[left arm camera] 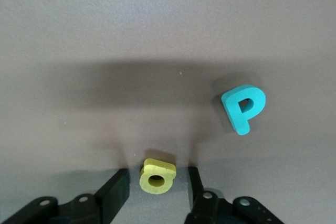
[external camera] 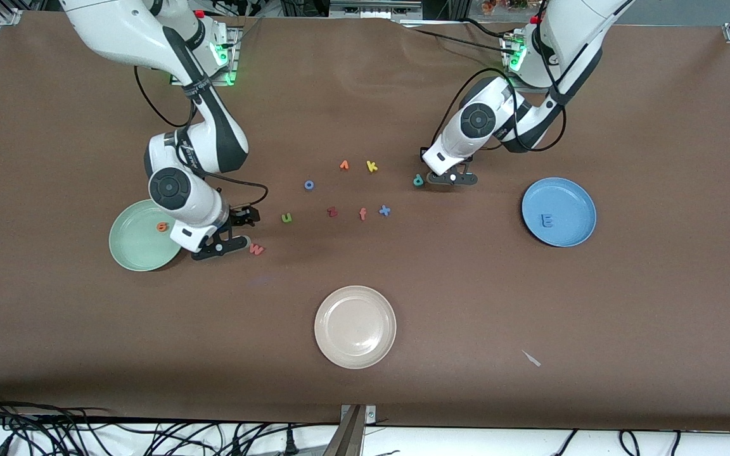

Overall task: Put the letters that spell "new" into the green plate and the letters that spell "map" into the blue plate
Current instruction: 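Reach the pink M with the right gripper while the left gripper grasps the o, then grasp the pink M with the right gripper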

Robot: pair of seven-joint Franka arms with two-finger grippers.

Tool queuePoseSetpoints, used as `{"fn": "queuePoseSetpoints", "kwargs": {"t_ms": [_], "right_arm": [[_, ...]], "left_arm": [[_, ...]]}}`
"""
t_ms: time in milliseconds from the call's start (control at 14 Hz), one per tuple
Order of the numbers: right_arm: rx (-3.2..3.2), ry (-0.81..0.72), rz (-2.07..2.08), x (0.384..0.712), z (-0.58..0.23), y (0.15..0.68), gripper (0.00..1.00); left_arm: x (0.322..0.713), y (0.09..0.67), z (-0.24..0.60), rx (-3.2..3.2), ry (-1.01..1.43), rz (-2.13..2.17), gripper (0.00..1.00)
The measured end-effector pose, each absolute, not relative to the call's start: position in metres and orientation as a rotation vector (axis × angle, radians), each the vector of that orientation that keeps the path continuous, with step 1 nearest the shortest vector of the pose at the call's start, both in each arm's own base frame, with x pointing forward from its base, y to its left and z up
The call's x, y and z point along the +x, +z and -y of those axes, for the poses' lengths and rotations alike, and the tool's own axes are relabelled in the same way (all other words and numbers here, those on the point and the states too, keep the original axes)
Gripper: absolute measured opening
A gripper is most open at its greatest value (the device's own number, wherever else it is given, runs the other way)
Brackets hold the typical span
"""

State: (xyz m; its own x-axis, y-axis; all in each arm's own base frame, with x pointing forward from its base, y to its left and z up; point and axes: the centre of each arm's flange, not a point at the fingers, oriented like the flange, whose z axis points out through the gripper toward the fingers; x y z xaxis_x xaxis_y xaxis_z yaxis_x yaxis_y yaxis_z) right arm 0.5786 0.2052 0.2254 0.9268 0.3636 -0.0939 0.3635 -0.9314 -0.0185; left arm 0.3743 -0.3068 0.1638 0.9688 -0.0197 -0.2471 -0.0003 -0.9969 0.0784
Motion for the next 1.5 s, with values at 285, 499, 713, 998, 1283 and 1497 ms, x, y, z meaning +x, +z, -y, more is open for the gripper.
{"fn": "queuePoseSetpoints", "kwargs": {"t_ms": [285,499,713,998,1283,1497], "right_arm": [[-3.023,0.084,0.809,0.586,-0.210,0.213,1.00],[-2.979,0.058,0.942,0.595,-0.218,0.209,1.00],[-2.952,0.037,1.003,0.598,-0.229,0.200,1.00],[-2.920,0.027,1.097,0.597,-0.234,0.188,1.00],[-2.895,0.020,1.175,0.600,-0.234,0.186,0.94],[-2.890,0.029,1.206,0.600,-0.234,0.181,0.79]], "left_arm": [[0.381,0.168,0.309,3.035,-0.361,-0.003,0.48],[0.384,0.170,0.310,3.032,-0.353,-0.007,0.37],[0.384,0.170,0.310,3.032,-0.354,-0.009,0.37],[0.382,0.169,0.313,3.035,-0.357,-0.017,0.37],[0.374,0.169,0.322,3.040,-0.361,-0.019,0.37],[0.373,0.169,0.323,3.041,-0.361,-0.019,0.37]]}}
